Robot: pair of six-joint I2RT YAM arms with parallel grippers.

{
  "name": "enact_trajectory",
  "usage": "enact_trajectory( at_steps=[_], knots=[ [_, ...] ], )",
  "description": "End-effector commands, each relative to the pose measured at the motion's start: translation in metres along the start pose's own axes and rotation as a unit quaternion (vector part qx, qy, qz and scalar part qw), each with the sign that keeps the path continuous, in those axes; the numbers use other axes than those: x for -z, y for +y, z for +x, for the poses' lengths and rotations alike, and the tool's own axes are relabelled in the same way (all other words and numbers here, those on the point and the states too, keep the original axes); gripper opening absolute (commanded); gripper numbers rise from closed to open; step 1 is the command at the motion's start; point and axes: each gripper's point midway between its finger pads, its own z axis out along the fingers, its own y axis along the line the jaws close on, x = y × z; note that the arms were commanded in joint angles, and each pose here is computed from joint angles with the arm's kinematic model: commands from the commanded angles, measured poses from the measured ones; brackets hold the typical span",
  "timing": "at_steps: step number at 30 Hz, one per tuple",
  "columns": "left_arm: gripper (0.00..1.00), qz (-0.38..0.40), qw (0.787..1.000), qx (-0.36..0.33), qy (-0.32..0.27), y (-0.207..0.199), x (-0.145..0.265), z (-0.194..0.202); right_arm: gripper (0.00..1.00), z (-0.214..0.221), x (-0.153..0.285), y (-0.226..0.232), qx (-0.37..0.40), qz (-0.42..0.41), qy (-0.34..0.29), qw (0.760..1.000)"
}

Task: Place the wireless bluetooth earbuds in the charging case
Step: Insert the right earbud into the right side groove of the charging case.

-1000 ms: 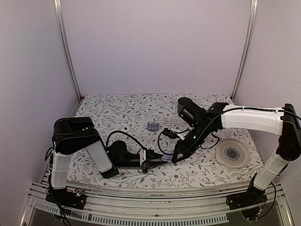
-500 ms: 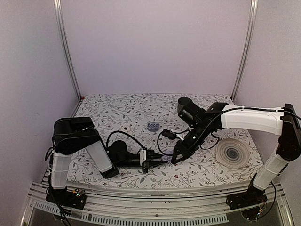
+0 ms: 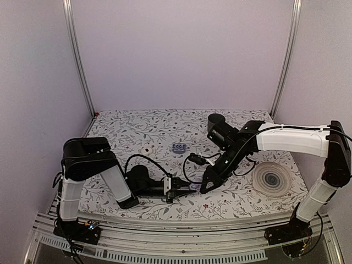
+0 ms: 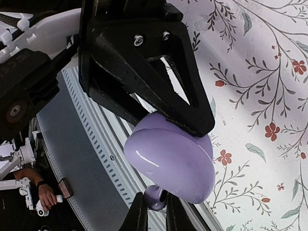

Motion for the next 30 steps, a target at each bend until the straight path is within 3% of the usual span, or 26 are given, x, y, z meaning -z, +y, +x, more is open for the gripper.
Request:
enact_trajectory(
  at_steps=[1, 14, 30],
  knots=[
    [0.0, -0.025, 0.987, -0.084, -0.132, 0.002, 0.002, -0.072, 0.07, -0.008, -0.009, 0.002, 0.011, -0.006, 0.001, 1.0],
    [0.0, -0.005, 0.987, -0.084, -0.138, -0.018, -0.003, -0.077, 0.1, -0.005, -0.016, -0.006, -0.005, 0.006, 0.019, 1.0],
    [0.0, -0.01, 0.99, -0.041, -0.137, -0.015, -0.008, -0.075, 0.18, -0.01, -0.01, -0.02, -0.034, 0.056, 0.003, 0.998]
  ],
)
